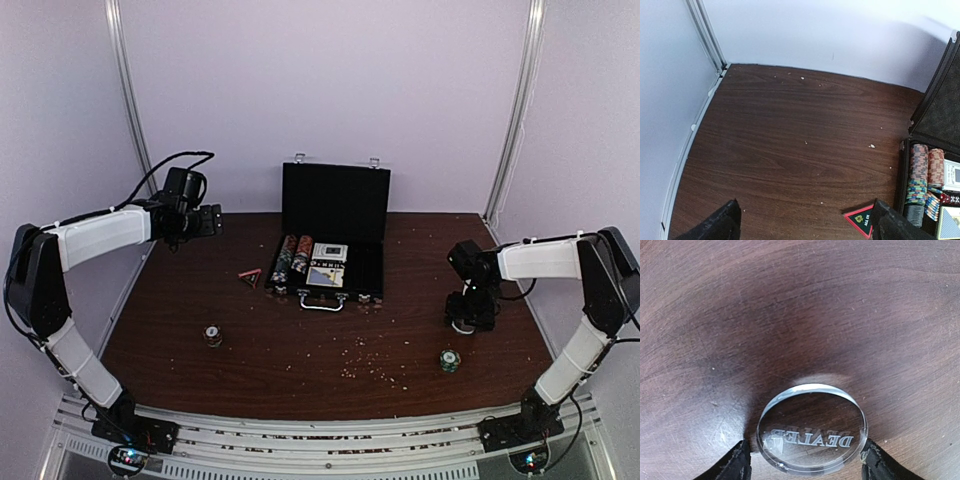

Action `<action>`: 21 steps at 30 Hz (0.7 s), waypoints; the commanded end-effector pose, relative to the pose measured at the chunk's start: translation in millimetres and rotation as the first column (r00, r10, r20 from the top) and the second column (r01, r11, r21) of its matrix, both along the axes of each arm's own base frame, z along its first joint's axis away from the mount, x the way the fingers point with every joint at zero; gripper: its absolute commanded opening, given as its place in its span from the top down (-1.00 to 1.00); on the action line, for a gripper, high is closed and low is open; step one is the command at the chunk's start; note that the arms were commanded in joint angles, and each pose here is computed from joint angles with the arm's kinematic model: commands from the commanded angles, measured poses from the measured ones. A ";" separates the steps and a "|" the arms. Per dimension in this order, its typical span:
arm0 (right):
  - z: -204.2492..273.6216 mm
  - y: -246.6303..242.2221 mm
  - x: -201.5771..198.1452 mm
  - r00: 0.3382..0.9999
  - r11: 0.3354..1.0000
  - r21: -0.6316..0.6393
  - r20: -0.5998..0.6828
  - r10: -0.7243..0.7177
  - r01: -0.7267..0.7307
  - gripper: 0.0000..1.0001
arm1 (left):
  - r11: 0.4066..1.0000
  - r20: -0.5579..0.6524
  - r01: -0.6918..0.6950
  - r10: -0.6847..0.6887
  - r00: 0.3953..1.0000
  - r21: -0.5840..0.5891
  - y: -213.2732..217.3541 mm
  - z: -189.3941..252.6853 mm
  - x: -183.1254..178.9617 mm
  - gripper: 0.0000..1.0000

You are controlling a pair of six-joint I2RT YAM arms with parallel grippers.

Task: Pack up texas hold em set
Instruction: Pick up the dealer button from the corner of the board.

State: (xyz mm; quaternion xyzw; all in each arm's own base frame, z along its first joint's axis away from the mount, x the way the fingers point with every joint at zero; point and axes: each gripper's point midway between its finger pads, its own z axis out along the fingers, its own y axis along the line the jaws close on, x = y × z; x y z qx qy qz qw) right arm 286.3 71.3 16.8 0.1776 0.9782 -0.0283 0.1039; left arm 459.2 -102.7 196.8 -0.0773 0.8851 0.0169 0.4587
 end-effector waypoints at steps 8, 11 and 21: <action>-27.0 -17.2 -13.9 0.998 0.998 -0.058 -0.058 -0.002 -0.001 -0.38 | 1.000 0.056 0.004 -0.003 0.998 -0.022 2.4 17.5 6.8 -0.85; -30.8 -19.5 -14.9 0.998 0.998 -0.059 -0.069 -0.001 -0.003 -0.37 | 1.000 0.057 0.005 -0.003 0.998 -0.026 2.9 18.5 7.2 -0.85; -33.7 -21.9 -13.9 0.997 0.998 -0.065 -0.083 0.005 -0.011 -0.27 | 1.000 0.073 0.001 0.001 0.997 -0.028 5.6 27.2 8.5 -0.85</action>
